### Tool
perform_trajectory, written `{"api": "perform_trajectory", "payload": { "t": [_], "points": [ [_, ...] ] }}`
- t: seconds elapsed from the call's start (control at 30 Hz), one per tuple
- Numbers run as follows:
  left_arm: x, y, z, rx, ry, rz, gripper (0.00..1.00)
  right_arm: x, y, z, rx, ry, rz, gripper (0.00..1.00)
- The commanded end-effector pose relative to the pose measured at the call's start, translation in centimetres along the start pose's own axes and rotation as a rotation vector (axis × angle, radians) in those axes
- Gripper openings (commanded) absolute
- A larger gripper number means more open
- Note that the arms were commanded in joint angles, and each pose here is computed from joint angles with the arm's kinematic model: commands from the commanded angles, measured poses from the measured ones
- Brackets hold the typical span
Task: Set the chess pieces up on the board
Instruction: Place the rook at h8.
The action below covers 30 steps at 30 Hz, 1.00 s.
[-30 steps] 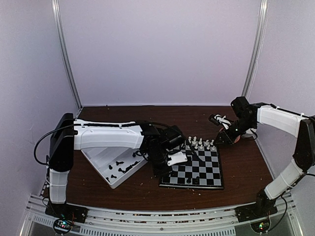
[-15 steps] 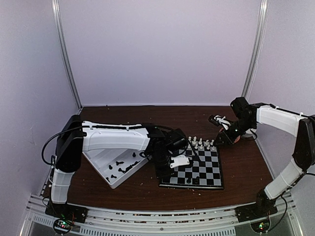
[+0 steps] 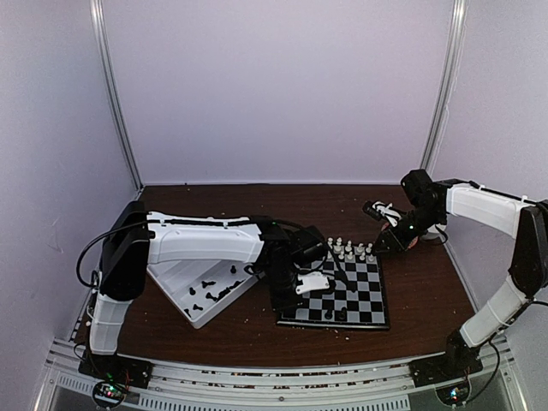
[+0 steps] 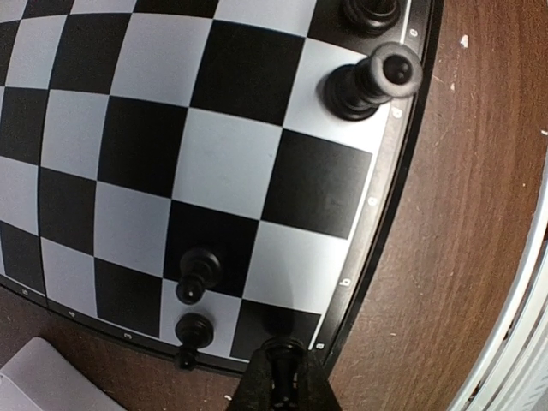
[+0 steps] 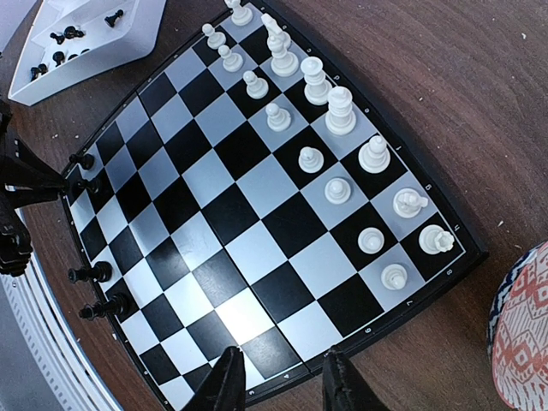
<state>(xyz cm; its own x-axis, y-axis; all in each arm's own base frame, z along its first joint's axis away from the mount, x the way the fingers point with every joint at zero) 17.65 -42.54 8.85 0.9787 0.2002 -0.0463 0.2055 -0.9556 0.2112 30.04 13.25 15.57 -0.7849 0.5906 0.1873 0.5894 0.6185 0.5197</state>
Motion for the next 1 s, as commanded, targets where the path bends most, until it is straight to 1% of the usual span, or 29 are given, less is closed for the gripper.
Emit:
{"api": "perform_trajectory", "payload": {
  "t": [0.0,0.23,0.83,0.87,0.97],
  "points": [
    [0.13,0.21,0.56,0.016,-0.001,0.009,0.02,-0.28,0.13,-0.01,0.008,-0.005,-0.008,0.33],
    [0.29,0.59,0.85,0.014,0.005,0.003,0.03,-0.2,0.07,-0.12,0.006,-0.005,-0.009,0.33],
    [0.36,0.15,0.75,0.026,0.015,-0.021,0.03,-0.21,0.1,0.08,0.008,0.003,-0.005,0.33],
    [0.36,0.14,0.72,0.026,0.015,-0.021,0.03,-0.23,0.11,0.05,0.007,0.003,-0.004,0.33],
    [0.31,0.21,0.5,0.02,0.013,-0.02,0.09,-0.21,0.14,0.02,0.007,0.003,-0.005,0.33]
  ]
}}
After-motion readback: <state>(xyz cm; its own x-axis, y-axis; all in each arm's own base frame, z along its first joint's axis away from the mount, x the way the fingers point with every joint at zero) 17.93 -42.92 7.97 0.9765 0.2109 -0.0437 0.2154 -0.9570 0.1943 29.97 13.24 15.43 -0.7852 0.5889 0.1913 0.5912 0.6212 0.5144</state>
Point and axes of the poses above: each gripper's point midway between its finger pads, its own z axis out along the fingers, its own x axis along the line the jaws close on, y = z × x, the point moved 4 cm from there along -z, back along the fingers, and after that the axes turned 5 degrees about -z, right-handed, at the moved point
